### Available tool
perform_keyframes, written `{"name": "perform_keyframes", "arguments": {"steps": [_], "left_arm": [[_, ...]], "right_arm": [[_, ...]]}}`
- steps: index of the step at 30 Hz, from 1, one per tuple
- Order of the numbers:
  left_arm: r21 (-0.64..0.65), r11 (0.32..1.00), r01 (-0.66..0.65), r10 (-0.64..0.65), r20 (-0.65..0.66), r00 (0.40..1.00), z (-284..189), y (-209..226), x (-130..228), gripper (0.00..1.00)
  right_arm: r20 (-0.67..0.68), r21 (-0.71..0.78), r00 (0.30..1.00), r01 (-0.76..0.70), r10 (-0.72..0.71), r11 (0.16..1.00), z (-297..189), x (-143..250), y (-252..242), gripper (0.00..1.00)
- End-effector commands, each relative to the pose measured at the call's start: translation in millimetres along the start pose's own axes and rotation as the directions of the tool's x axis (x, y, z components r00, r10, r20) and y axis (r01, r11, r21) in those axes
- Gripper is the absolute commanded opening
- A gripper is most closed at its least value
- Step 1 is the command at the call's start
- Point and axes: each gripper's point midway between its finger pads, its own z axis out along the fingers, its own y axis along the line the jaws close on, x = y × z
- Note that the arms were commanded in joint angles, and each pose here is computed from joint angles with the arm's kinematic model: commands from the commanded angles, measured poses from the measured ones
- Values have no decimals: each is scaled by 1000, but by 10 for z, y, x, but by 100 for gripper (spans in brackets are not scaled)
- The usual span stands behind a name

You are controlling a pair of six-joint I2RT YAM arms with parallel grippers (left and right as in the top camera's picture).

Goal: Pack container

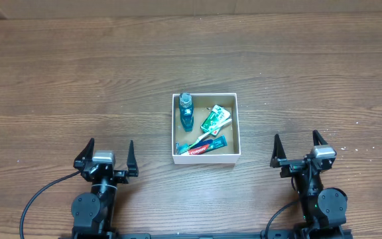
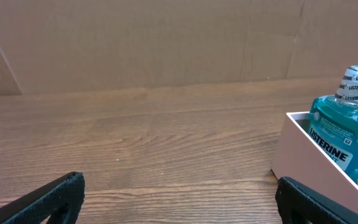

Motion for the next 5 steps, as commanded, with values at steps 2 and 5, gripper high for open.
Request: {"name": "perform_keyframes", "arguments": {"steps": [2,5], "left_arm": [[5,1000,15,-15,8,1000,-4,-1,-8,100],[5,1000,15,-15,8,1000,-4,-1,-8,100]], "right_arm": [[2,4,1000,7,-7,1000,2,22,-13,100],[2,4,1000,7,-7,1000,2,22,-13,100]]}}
